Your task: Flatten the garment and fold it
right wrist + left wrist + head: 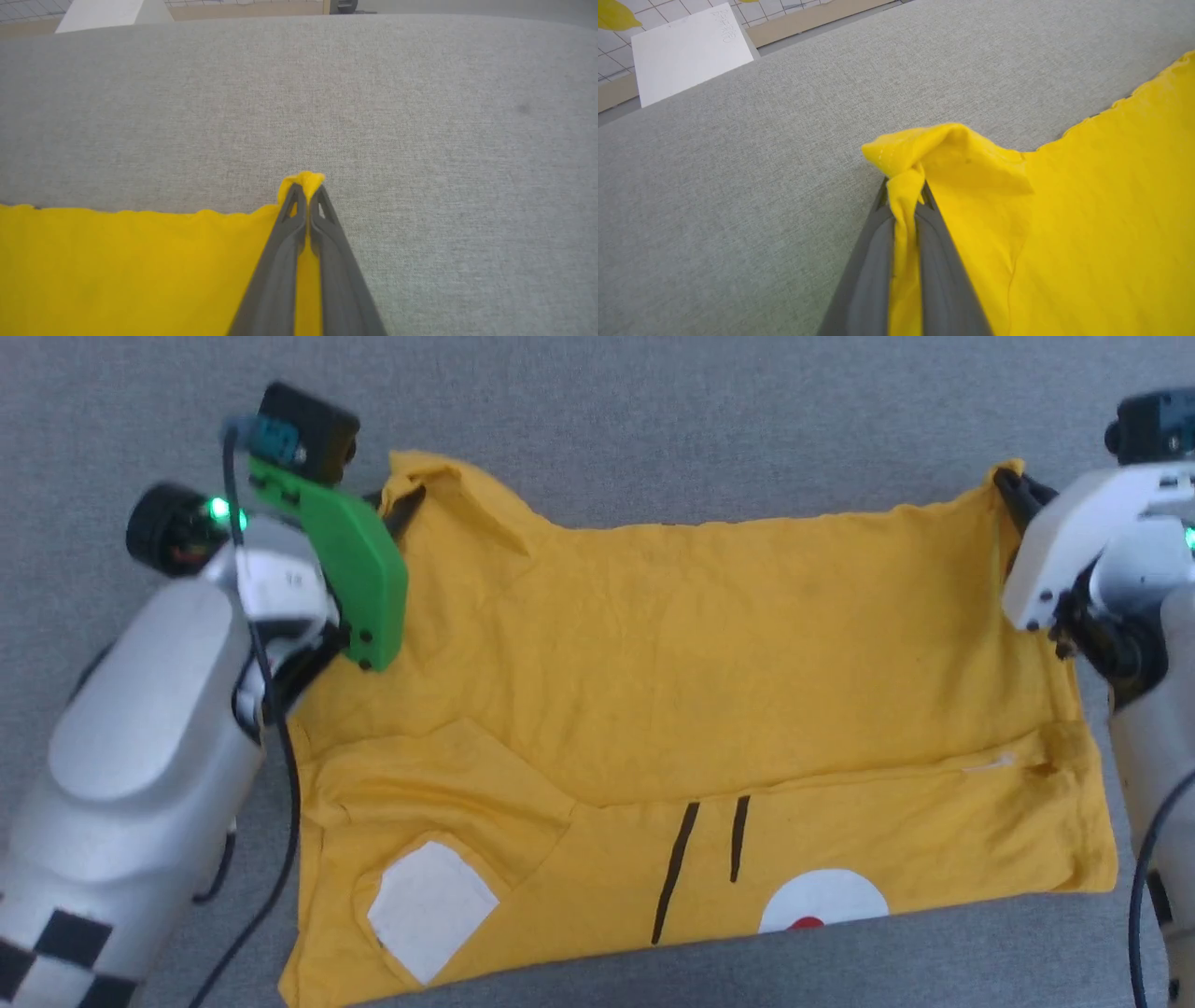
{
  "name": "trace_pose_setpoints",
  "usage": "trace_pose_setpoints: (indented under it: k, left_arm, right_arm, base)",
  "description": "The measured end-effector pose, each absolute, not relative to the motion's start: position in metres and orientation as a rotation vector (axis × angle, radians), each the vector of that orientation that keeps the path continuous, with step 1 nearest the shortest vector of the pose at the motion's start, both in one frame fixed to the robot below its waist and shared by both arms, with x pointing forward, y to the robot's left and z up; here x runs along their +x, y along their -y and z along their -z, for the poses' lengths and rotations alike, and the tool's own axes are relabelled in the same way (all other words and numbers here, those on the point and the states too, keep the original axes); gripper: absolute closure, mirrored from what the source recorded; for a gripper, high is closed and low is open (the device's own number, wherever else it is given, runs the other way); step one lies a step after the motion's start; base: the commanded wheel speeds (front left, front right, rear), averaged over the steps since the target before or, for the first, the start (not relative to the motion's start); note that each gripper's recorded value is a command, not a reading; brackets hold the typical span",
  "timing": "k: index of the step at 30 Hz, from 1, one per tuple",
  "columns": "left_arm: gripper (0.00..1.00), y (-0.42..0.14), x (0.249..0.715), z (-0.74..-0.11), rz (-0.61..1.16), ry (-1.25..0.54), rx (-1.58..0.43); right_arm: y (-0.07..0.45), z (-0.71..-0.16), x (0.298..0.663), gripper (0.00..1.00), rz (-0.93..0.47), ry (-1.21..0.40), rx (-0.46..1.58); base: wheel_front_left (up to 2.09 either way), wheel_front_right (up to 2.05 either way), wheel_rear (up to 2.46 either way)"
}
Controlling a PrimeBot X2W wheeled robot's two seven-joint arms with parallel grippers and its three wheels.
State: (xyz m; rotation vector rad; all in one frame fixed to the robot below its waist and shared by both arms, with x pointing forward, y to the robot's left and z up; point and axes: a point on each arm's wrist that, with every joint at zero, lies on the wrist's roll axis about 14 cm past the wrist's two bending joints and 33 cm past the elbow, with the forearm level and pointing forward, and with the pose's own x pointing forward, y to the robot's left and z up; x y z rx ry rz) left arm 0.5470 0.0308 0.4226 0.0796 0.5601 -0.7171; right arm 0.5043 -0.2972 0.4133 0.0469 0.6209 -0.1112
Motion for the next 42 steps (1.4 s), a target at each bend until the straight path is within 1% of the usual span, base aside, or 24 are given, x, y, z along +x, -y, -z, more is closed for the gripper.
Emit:
trace_pose_setpoints:
  k: [2,3,4,9,12,16,21,28,29,30,31,32,34,39,42]
  left_arm:
    - [1.00,-0.031,0.533,-0.430,0.720,-0.510,0.054]
    - [1.00,-0.033,0.520,-0.437,0.714,-0.471,0.030]
    - [1.00,-0.034,0.511,-0.440,0.711,-0.455,0.012]
    - [1.00,-0.043,0.464,-0.449,0.704,-0.424,-0.035]
    - [1.00,-0.048,0.436,-0.446,0.686,-0.458,-0.073]
    - [1.00,-0.053,0.401,-0.438,0.678,-0.513,-0.110]
    - [1.00,-0.060,0.368,-0.418,0.672,-0.602,-0.122]
    - [1.00,-0.060,0.354,-0.392,0.676,-0.685,-0.124]
    - [0.70,-0.060,0.354,-0.390,0.674,-0.687,-0.124]
    - [0.57,-0.059,0.355,-0.389,0.671,-0.687,-0.127]
    - [0.00,-0.058,0.356,-0.390,0.668,-0.679,-0.133]
    - [0.00,-0.056,0.357,-0.391,0.666,-0.672,-0.140]
    - [0.00,-0.053,0.360,-0.396,0.655,-0.641,-0.160]
    - [0.00,-0.065,0.374,-0.415,0.556,-0.530,-0.196]
    - [0.00,-0.079,0.385,-0.436,0.466,-0.402,-0.211]
  right_arm:
    - [0.297,-0.427,0.493,1.00,0.102,-0.537,0.061]
    - [0.299,-0.436,0.480,1.00,0.100,-0.478,0.075]
    - [0.301,-0.440,0.470,1.00,0.102,-0.459,0.081]
    - [0.309,-0.453,0.426,1.00,0.112,-0.399,0.080]
    - [0.314,-0.454,0.404,1.00,0.128,-0.395,0.083]
    - [0.317,-0.443,0.379,1.00,0.137,-0.452,0.073]
    - [0.308,-0.418,0.365,1.00,0.111,-0.565,0.050]
    - [0.298,-0.381,0.349,1.00,0.082,-0.738,0.030]
    - [0.297,-0.378,0.347,1.00,0.083,-0.756,0.033]
    - [0.297,-0.376,0.345,0.84,0.085,-0.769,0.038]
    - [0.297,-0.376,0.344,0.53,0.085,-0.773,0.042]
    - [0.297,-0.376,0.344,0.00,0.086,-0.773,0.046]
    - [0.298,-0.378,0.343,0.00,0.092,-0.772,0.062]
    - [0.300,-0.388,0.338,0.00,0.107,-0.737,0.108]
    - [0.304,-0.395,0.329,0.00,0.127,-0.705,0.133]
  base:
    - [0.00,0.00,0.00]
    - [0.00,0.00,0.00]
    - [0.00,0.00,0.00]
    - [0.00,0.00,0.00]
    - [0.00,0.00,0.00]
    - [0.00,0.00,0.00]
    - [0.00,0.00,0.00]
    - [0.00,0.00,0.00]
    - [0.00,0.00,0.00]
    - [0.00,0.00,0.00]
    - [0.00,0.00,0.00]
    - [0.00,0.00,0.00]
    - [0.00,0.00,0.00]
    - [0.00,0.00,0.00]
    - [0.00,0.00,0.00]
